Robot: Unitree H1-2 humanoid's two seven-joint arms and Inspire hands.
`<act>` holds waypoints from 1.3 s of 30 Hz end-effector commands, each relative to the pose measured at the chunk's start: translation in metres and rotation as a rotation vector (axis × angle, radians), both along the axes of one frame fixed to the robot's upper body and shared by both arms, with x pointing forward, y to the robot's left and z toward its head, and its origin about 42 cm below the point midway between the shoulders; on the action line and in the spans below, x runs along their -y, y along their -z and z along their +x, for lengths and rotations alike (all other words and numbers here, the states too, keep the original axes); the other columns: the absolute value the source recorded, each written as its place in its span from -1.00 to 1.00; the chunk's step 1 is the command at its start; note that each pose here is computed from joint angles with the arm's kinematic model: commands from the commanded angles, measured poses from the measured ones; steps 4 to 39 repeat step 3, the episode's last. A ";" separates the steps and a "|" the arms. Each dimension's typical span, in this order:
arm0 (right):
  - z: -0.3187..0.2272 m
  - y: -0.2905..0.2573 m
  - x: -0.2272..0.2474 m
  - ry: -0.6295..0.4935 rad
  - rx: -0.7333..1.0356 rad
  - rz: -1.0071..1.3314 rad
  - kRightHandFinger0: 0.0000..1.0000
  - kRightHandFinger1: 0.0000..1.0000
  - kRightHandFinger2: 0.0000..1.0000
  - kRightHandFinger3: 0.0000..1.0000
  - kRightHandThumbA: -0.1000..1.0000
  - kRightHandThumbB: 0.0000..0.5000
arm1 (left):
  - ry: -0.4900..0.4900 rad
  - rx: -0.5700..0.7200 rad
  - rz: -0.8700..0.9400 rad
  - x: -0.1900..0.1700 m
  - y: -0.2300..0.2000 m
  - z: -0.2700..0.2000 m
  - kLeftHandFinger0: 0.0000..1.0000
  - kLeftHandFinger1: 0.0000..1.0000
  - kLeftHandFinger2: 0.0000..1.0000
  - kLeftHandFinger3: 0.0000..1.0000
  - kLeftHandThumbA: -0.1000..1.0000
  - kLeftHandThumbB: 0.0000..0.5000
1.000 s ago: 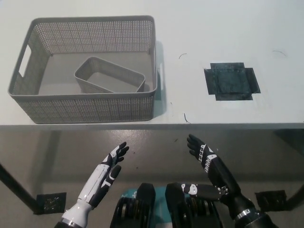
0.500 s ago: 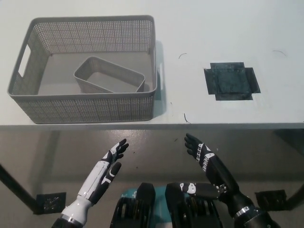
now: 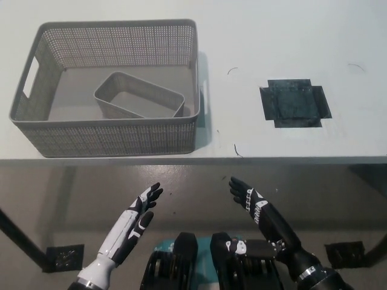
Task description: Use the right hand to pick up a small rectangular container and put it into a bigger container on the left side
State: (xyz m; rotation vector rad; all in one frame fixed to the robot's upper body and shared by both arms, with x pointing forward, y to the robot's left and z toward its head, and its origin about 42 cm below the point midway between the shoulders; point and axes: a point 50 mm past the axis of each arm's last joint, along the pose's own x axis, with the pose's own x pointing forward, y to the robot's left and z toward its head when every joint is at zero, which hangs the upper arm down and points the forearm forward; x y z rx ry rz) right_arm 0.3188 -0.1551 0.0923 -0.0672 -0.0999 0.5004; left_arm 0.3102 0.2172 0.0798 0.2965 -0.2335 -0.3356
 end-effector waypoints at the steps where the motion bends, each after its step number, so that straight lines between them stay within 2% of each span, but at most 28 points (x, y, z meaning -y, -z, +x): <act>1: 0.006 -0.015 -0.007 -0.028 0.076 -0.013 1.00 1.00 1.00 1.00 1.00 -0.38 | 0.022 0.037 0.005 -0.003 -0.011 0.004 1.00 1.00 1.00 1.00 1.00 0.25; 3: 0.006 -0.016 -0.007 -0.026 0.070 -0.006 1.00 1.00 1.00 1.00 1.00 -0.32 | 0.029 0.032 0.002 -0.002 -0.011 0.004 1.00 1.00 1.00 1.00 1.00 0.26; 39: 0.006 -0.016 -0.007 -0.026 0.070 -0.006 1.00 1.00 1.00 1.00 1.00 -0.32 | 0.029 0.032 0.002 -0.002 -0.011 0.004 1.00 1.00 1.00 1.00 1.00 0.26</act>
